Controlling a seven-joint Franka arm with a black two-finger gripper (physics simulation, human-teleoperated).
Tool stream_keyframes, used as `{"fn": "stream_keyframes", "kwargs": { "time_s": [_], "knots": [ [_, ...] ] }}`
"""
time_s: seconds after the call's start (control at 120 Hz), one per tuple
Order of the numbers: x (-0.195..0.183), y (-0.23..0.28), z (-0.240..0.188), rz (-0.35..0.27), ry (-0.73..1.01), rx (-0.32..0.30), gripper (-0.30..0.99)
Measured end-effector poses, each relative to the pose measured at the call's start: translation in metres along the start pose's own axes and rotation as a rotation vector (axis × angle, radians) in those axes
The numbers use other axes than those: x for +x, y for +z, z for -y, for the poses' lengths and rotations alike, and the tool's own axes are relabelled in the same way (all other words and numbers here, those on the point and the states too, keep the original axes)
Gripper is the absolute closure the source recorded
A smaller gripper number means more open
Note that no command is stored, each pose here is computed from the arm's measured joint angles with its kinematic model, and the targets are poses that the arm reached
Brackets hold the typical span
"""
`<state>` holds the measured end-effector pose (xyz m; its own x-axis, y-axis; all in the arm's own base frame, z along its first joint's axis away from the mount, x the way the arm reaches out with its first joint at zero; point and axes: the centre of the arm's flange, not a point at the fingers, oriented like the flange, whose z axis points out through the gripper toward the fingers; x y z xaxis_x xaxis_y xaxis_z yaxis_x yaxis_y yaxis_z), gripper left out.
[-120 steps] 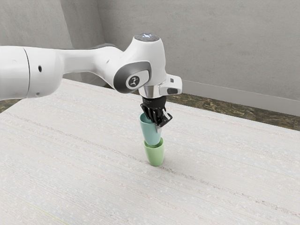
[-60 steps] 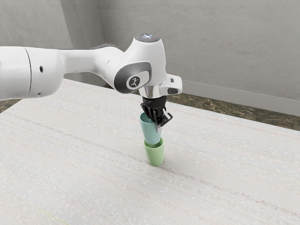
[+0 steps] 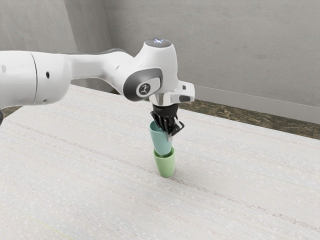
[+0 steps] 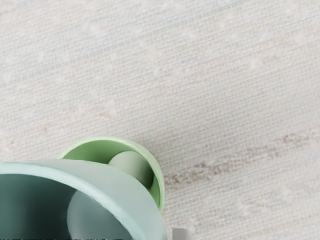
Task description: Place the left cup onto the right cup
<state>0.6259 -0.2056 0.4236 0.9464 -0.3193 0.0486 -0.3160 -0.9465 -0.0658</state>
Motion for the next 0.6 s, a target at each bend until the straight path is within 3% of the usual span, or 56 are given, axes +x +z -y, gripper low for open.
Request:
{"fn": "stream_keyframes", "kwargs": {
  "time_s": [0.6],
  "knots": [
    [0.0013,0.0048,0.0026,0.005,0.002,0.008,0.78]
  ]
}}
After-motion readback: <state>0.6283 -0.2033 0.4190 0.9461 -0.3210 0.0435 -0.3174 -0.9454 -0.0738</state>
